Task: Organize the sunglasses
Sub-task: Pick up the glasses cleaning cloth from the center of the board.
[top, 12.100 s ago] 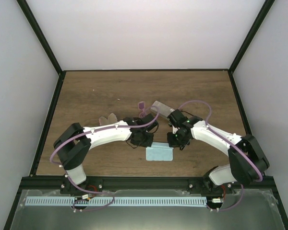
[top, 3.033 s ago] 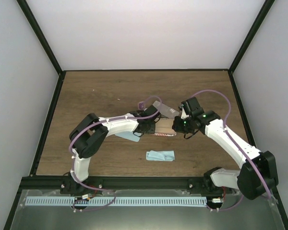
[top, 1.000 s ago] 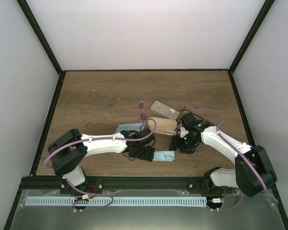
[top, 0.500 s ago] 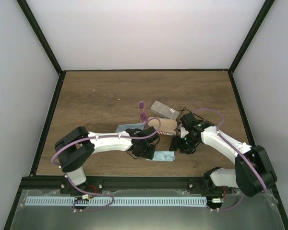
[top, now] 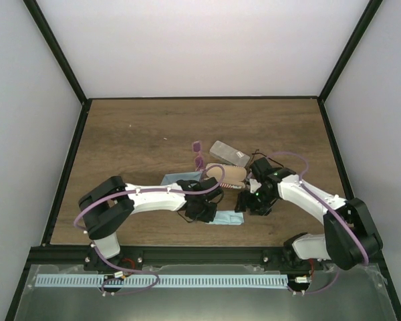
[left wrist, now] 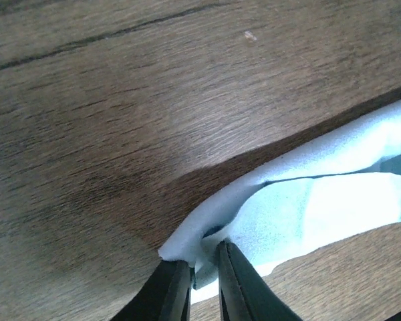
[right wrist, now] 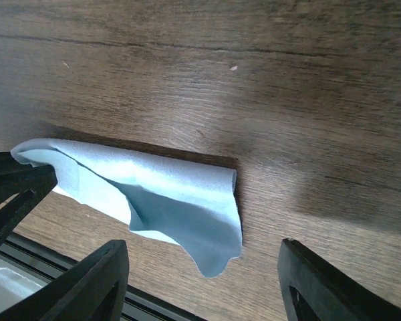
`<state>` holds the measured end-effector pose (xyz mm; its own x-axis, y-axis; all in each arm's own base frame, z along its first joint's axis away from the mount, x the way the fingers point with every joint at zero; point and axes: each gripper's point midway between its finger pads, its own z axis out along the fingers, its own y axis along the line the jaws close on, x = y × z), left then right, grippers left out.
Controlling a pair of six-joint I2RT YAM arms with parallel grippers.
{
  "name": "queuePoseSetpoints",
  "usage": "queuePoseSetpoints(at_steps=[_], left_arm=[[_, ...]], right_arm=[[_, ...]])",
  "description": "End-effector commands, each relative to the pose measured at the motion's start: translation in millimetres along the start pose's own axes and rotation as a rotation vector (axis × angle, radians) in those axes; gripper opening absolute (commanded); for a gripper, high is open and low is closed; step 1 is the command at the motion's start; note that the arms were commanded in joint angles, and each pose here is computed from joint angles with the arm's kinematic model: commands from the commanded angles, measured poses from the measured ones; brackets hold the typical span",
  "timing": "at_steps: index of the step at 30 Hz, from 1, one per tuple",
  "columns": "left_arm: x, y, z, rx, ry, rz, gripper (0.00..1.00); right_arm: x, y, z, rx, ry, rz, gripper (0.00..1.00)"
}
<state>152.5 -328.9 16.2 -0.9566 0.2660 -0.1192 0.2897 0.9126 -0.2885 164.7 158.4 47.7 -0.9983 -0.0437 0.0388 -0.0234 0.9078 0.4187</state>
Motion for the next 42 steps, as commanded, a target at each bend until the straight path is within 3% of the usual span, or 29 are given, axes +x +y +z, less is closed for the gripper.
queuePoseSetpoints(at_steps=[1,8,23,25,32,39,42], left_arm=[[7.8,0.4,6.5,-0.011,0.038,0.003,0.12],[4.8,-1.4,7.5,-0.016,0.038,0.013,0.06],[5.8,-0.4,8.9,-0.020,0.046,0.026,0.06],[6.8,0.3,9.2,-0.021,0.047,0.026,0.06],[8.4,3.3,8.0,-0.025,0.044,0.023,0.06],[6.6,5.8,6.8,-0.040,0.037,0.027,0.06],[2.7,6.9,3.2,-0.054,0.019,0.033,0.06]], right_arm=[[0.2,7.9,3.9,-0.027,0.025,-0.037,0.63],[10.6,7.8,13.8,-0.043,0.077,-0.039,0.64],[31.6,8.4,41.4,-0.015,0.186,-0.064,0.62],[32.0,7.1,43.6,-0.007,0.191,-0.062,0.58],[24.3,0.7,43.1,0.047,0.158,-0.044,0.26],[16.6,-0.6,41.3,0.073,0.129,-0.038,0.02],[11.7,1.1,36.5,0.081,0.106,-0.043,0.01]])
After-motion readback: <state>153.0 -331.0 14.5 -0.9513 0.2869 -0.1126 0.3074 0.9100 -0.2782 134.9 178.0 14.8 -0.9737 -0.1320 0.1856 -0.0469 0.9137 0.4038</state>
